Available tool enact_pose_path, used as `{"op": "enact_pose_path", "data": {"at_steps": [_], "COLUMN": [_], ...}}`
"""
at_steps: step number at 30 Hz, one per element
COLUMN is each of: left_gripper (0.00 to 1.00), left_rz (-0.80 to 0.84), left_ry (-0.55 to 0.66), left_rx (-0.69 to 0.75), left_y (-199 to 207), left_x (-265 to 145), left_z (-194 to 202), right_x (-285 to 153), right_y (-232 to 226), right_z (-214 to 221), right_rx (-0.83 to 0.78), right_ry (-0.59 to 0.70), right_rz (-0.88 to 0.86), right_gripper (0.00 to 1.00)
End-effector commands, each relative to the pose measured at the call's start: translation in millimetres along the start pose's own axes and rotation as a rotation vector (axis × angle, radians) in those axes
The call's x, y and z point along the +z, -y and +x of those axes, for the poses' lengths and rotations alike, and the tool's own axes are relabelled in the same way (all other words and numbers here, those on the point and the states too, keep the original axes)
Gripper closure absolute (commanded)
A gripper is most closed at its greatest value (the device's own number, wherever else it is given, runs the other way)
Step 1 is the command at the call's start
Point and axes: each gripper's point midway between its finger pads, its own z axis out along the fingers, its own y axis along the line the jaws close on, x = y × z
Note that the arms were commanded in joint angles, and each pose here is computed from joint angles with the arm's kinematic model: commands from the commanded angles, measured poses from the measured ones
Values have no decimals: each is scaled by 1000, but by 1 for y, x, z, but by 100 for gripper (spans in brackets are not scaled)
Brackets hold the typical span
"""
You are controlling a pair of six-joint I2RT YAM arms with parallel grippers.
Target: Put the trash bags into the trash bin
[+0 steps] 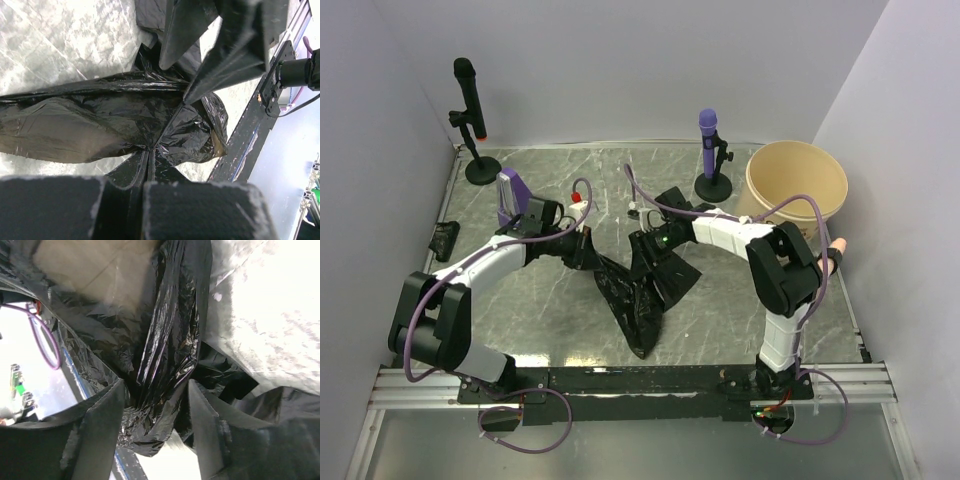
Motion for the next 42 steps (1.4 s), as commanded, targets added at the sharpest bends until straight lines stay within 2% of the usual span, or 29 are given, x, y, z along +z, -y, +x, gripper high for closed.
{"op": "enact_pose_path", "data": {"at_steps": [1, 8, 11, 15, 20, 25, 29, 32, 34, 38, 40, 42], "left_gripper": [99, 99, 99, 99, 99, 99, 99, 99, 99, 99, 99, 99], "left_rz": [10, -39, -85, -158, -312, -515, -676, -742, -722, -537, -497, -479], "left_ry": [16, -6, -51, -59, -80, -85, -55, -8, 75, 356, 429, 454], "left_rx": [35, 55, 77, 87, 68, 21, 38, 44, 68, 226, 277, 291], "left_y": [5, -4, -14, -28, -56, -93, -115, -122, -111, -55, -39, -35], "left_x": [-4, -7, -13, -26, -37, -56, -81, -98, -106, -118, -127, -130], "left_z": [-2, 3, 13, 12, 9, 7, -6, -26, -56, -160, -207, -247], "right_x": [1, -4, -25, -71, -127, -173, -214, -242, -253, -255, -261, -271], "right_y": [-13, -10, 5, 26, 37, 25, 18, 20, 19, 3, -4, -7], "right_z": [-13, -18, -29, -47, -64, -84, -101, -113, -123, -159, -190, -227], "right_rx": [9, 28, 49, 46, -42, -175, -312, -374, -421, -495, -504, -509], "right_ry": [3, 14, 75, 175, 274, 399, 567, 669, 705, 742, 770, 799], "right_rz": [-69, -103, -47, 42, 164, 272, 448, 574, 609, 513, 468, 450], "right_gripper": [48, 86, 94, 99, 100, 100, 100, 100, 100, 100, 100, 100]}}
